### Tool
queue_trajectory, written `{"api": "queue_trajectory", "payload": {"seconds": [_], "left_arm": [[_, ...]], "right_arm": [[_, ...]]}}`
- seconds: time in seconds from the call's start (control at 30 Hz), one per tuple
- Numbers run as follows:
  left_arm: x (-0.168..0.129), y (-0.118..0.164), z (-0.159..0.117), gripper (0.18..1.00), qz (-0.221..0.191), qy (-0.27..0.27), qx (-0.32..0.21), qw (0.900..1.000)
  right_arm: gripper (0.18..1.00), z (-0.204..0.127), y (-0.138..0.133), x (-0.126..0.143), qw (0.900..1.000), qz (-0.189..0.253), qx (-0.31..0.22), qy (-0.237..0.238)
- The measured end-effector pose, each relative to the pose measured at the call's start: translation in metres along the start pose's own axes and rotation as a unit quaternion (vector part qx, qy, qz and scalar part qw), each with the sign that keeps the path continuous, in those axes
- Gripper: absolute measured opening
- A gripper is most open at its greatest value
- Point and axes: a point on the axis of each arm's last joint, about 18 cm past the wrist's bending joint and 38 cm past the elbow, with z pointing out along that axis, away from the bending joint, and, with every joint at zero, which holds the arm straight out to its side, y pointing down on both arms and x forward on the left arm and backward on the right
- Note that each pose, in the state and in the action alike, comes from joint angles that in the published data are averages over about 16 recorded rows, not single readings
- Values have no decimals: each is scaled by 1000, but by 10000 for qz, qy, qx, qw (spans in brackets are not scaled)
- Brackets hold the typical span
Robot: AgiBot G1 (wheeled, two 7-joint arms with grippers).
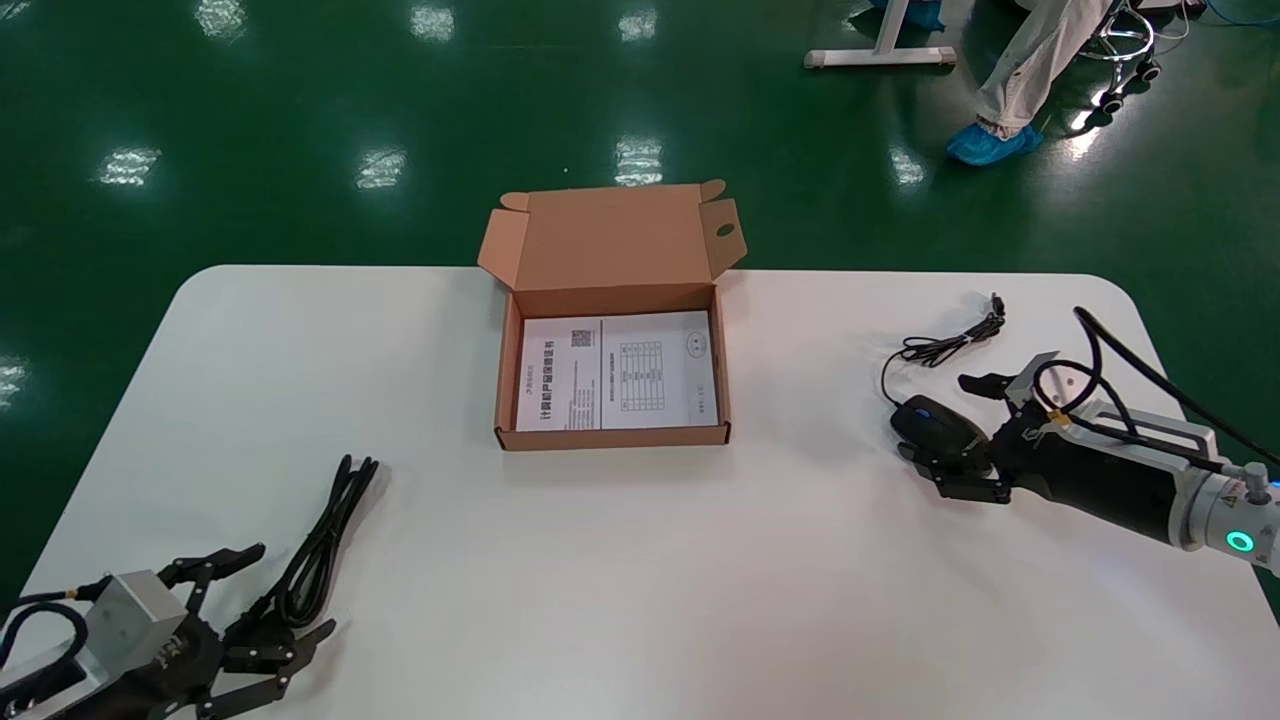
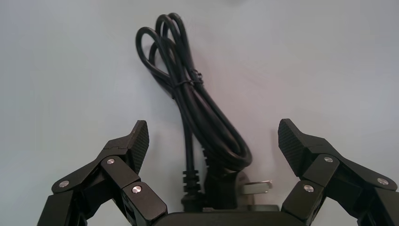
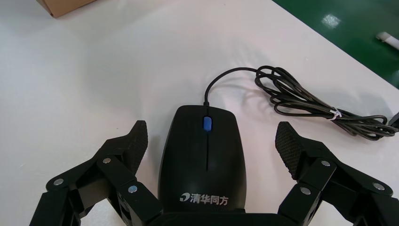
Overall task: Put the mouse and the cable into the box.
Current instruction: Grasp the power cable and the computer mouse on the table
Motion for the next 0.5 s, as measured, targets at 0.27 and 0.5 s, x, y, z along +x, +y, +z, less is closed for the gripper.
{"api": "queue_trajectory", "payload": {"seconds": [0.27, 0.5], "left_arm": [[3, 2, 1, 1001, -122, 16, -25, 9999], [4, 3, 2, 1001, -171, -3, -46, 9998]], "right_arm": [[1001, -2, 3, -1, 10000, 67, -28, -30], [1001, -2, 7, -3, 9999, 121, -82, -49]]}}
